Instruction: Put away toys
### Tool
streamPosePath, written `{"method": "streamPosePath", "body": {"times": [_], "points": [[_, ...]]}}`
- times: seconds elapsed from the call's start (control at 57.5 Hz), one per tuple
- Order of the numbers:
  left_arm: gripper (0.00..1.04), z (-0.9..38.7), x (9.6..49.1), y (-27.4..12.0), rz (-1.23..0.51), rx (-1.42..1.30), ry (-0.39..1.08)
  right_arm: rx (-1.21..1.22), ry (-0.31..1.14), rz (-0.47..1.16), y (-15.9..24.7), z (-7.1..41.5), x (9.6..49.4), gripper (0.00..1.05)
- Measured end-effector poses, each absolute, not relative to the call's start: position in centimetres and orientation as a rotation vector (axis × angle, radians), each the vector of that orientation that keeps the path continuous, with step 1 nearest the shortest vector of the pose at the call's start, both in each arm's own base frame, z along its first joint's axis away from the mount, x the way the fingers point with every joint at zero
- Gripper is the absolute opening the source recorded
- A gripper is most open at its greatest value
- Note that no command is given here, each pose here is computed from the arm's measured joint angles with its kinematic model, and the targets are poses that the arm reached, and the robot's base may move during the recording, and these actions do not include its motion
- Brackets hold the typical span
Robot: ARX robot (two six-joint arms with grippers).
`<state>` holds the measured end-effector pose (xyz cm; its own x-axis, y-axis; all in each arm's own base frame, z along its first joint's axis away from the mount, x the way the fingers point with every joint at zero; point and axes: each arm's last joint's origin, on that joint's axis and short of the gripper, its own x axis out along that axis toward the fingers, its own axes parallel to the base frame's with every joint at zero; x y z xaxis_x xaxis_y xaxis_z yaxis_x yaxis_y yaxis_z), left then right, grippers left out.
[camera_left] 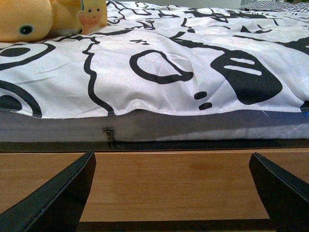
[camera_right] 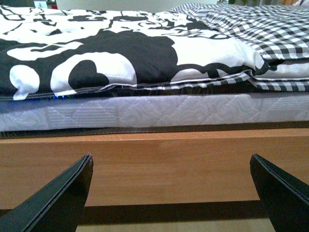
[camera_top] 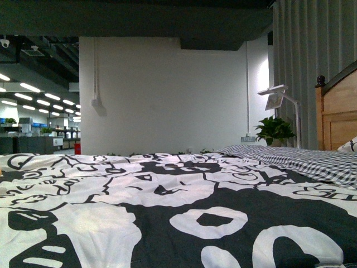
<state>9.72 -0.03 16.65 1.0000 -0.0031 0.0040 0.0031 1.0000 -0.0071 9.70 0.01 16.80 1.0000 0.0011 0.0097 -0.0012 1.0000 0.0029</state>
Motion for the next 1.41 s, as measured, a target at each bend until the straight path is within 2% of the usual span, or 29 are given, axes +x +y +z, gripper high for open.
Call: {"method": "streamPosePath", "body": {"times": [1.408], "points": [[0.98, 16.65, 9.71, -0.03, -0.003, -0.007, -0.004, 0.003, -0.009, 0.0, 0.01, 16.79, 9.71, 0.98]]}}
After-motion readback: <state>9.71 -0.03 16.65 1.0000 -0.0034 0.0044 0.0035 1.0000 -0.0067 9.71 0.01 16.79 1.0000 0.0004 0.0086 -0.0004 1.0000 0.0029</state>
